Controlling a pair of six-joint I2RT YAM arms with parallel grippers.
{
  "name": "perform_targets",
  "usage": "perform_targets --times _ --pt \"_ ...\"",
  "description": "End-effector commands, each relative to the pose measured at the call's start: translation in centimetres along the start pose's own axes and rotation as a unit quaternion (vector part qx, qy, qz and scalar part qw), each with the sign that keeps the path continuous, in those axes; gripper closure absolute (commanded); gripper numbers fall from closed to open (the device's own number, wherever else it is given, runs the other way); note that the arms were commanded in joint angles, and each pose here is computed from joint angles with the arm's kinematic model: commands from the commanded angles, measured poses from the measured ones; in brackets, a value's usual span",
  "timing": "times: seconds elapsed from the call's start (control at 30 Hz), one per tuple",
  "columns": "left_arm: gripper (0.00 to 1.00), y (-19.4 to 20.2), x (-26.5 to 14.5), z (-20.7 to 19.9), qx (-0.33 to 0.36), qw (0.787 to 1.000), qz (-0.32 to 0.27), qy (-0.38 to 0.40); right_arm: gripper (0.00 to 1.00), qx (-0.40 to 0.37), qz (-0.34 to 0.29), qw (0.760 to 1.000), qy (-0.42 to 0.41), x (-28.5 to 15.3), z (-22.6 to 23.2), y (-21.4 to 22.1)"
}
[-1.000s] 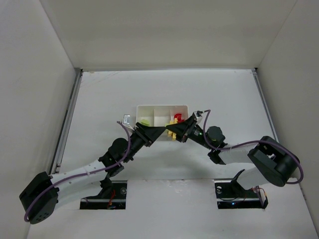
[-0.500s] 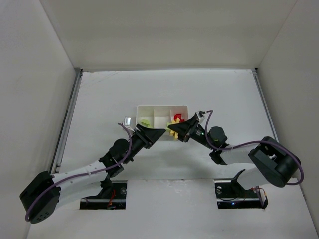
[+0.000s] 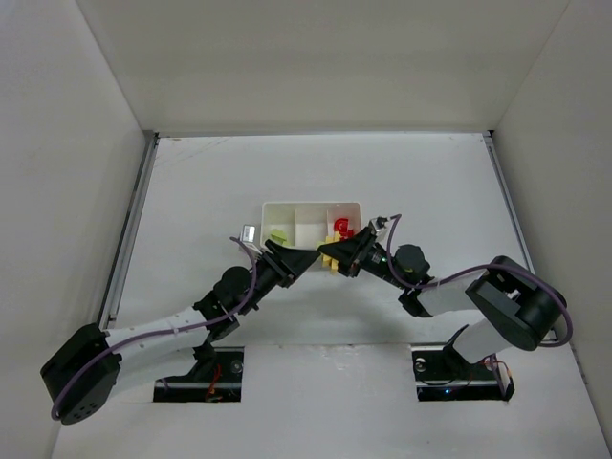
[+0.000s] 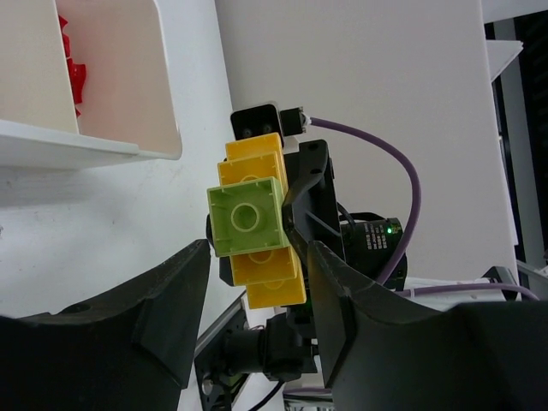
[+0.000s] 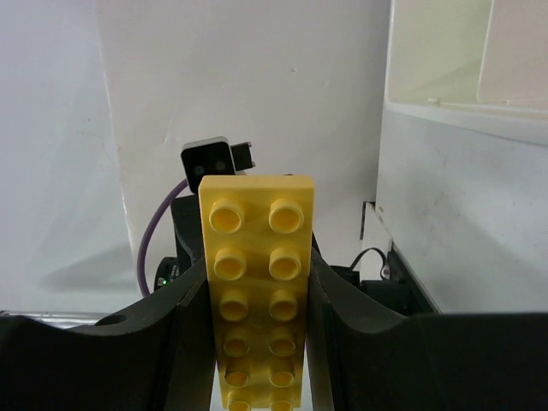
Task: Sort the legos into containers by color
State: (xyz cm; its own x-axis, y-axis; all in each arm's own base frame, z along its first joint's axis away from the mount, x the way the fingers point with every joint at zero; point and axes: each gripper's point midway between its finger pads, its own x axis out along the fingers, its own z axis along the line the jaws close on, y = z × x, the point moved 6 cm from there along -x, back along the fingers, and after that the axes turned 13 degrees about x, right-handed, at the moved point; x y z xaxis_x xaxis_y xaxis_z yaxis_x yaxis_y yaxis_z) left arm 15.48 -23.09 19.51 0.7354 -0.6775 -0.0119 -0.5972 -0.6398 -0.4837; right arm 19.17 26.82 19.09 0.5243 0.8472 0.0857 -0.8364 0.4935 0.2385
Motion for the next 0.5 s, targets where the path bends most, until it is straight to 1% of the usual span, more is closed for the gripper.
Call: perform_targets --times 0.0,0.23,0.47 --pt "0.54 -0.76 0.22 -1.94 -0.014 0.999 -0.014 0.039 0.58 -0.025 0.024 0.996 -0.078 0.35 3.14 1.06" --pt "0.61 -1.15 0.30 -1.86 -0.022 0.999 -0.024 0.041 0.57 -0.025 0.023 0.996 -0.079 0.31 3.19 1.06" --pt "0.65 -1.05 0.65 -2.10 -0.023 0.998 -0.022 0.046 0.57 -0.025 0.026 0.996 -0.080 0.43 3.21 1.28"
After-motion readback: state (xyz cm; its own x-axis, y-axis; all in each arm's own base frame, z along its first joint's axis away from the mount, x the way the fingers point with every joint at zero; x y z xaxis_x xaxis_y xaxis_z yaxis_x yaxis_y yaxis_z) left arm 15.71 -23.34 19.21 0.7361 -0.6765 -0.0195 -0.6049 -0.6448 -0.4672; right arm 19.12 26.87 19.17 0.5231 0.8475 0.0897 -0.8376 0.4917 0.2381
